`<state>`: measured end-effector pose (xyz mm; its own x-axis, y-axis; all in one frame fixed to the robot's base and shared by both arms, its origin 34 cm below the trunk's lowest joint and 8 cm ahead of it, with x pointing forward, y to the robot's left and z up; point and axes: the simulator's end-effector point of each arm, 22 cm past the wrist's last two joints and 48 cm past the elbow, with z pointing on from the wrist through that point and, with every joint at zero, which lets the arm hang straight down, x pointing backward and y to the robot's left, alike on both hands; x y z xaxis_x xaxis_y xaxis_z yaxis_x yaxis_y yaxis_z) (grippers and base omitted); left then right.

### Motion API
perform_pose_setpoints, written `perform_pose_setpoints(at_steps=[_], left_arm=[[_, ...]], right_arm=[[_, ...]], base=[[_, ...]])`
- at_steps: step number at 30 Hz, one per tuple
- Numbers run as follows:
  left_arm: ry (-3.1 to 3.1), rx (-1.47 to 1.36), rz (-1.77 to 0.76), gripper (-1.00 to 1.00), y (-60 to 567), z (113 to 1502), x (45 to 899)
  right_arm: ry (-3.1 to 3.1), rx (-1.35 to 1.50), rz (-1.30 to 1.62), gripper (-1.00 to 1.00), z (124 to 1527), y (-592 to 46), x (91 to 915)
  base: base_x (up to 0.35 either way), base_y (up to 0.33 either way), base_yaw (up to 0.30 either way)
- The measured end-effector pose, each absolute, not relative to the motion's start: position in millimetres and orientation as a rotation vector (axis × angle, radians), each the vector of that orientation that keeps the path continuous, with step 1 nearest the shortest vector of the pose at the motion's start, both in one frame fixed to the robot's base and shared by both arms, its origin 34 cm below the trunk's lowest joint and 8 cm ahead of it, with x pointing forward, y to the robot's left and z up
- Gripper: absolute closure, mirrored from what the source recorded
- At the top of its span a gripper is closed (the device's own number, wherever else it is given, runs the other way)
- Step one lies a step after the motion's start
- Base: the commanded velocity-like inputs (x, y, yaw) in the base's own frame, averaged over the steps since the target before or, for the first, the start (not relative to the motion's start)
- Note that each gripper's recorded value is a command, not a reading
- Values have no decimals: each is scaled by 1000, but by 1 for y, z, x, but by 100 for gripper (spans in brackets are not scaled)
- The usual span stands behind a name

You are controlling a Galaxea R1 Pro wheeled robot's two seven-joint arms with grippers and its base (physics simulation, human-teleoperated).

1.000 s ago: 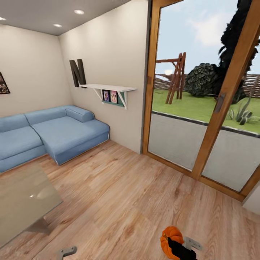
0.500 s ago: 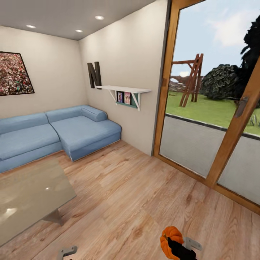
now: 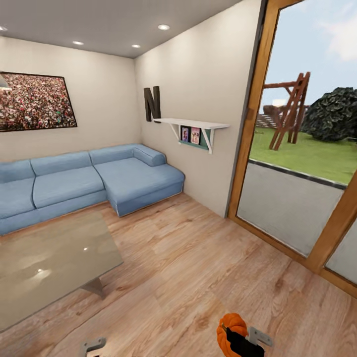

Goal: Place each of the two pumpkins and all three candles from the living room inside a cabinet in the living room (use any cabinet), then make sure every cabinet is closed, and position the cauldron so it is next to a table in the living room.

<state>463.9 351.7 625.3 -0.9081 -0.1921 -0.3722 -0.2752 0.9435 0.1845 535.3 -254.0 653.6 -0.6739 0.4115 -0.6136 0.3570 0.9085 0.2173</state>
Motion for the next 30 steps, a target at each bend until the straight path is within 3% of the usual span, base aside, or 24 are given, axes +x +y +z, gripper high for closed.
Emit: perform_pose_setpoints(at_steps=[22, 30], left_arm=[[2768, -339, 339, -100, 352, 617, 456], [2772, -339, 340, -100, 352, 616, 454]], right_arm=[[2408, 558, 106, 100, 642, -243, 526], [2400, 554, 110, 100, 643, -242, 527]], base=[[0, 0, 224], [0, -104, 44]])
